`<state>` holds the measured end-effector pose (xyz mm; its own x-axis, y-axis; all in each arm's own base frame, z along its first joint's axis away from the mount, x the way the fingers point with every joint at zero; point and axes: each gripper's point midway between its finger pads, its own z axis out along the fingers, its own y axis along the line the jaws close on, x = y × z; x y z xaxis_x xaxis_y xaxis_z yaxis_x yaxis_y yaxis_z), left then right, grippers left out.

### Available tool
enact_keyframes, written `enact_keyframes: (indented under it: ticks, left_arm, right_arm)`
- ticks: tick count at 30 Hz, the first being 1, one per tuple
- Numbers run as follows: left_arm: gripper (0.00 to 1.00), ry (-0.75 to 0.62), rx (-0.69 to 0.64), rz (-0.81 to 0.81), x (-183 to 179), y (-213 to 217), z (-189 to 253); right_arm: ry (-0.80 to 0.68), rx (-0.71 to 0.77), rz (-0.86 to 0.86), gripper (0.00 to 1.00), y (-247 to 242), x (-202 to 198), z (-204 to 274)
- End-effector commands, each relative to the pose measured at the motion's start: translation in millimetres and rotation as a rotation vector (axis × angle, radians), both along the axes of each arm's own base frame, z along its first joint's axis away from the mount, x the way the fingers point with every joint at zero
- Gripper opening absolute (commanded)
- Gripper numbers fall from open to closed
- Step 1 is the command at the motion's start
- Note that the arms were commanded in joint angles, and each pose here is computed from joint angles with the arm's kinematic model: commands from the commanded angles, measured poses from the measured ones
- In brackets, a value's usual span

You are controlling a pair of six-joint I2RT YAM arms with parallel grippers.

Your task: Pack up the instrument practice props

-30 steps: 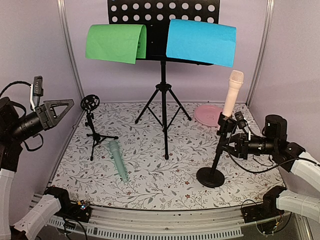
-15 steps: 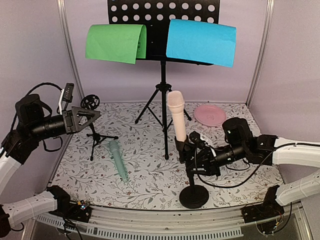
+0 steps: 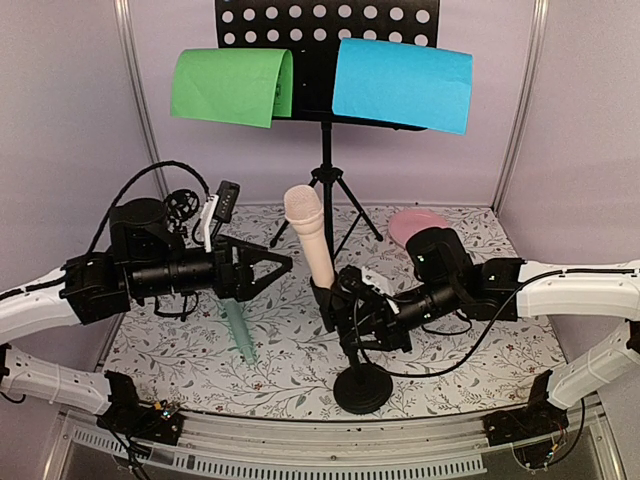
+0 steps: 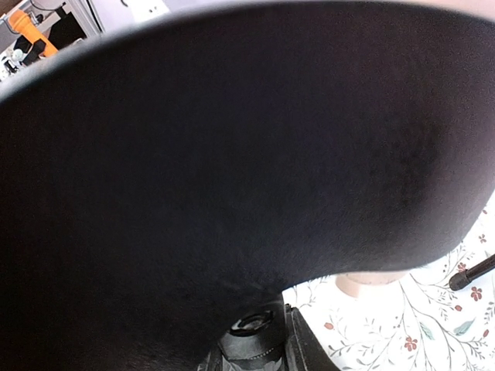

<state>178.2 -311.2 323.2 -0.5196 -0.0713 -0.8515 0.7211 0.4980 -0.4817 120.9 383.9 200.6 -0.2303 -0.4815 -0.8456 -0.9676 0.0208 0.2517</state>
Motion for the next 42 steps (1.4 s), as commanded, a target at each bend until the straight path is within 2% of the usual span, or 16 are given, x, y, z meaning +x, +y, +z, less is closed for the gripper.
enact_keyframes:
  ticks: [1,6,10,16,21,26,34,38,42]
  left_arm:
    - [0.99,-0.161,-0.054,0.035,7.4,-11.4,27.1]
    - [0.99,-0.24,-0.046,-0.01,6.4,-23.7,36.0]
    - [0.99,-0.316,-0.02,-0.107,-3.9,-39.6,35.2]
    - [0.98,-0.399,-0.055,-0.125,-7.3,-44.7,43.0]
    - [0.94,-0.397,-0.069,-0.16,-12.2,-48.9,41.0]
    - [0.89,-0.376,-0.071,-0.17,-14.1,-49.5,38.1]
    - [0.8,-0.363,-0.085,-0.161,-11.6,-51.9,37.1]
    - [0.77,-0.363,-0.093,-0.1,-1.3,-49.8,35.6]
    - [0.68,-0.368,-0.132,-0.06,3.7,-47.0,40.2]
  right_arm:
    - [-0.082,0.102,0.035,0.09,11.5,0.6,34.3]
    - [-0.102,0.104,0.045,0.09,10.9,0.1,35.0]
    - [-0.105,0.101,0.056,0.09,11.5,-0.7,35.4]
    - [-0.091,0.107,0.07,0.09,12.7,-3.6,38.2]
    - [-0.115,0.132,0.03,0.09,15.2,3.9,48.0]
    - [-0.086,0.19,-0.071,0.04,20.6,18.0,61.0]
    - [-0.069,0.228,-0.038,0.04,19.7,10.0,69.5]
    - [-0.067,0.244,-0.009,0.04,18.9,3.8,73.1]
    - [-0.071,0.254,0.011,0.04,18.0,-1.4,75.6]
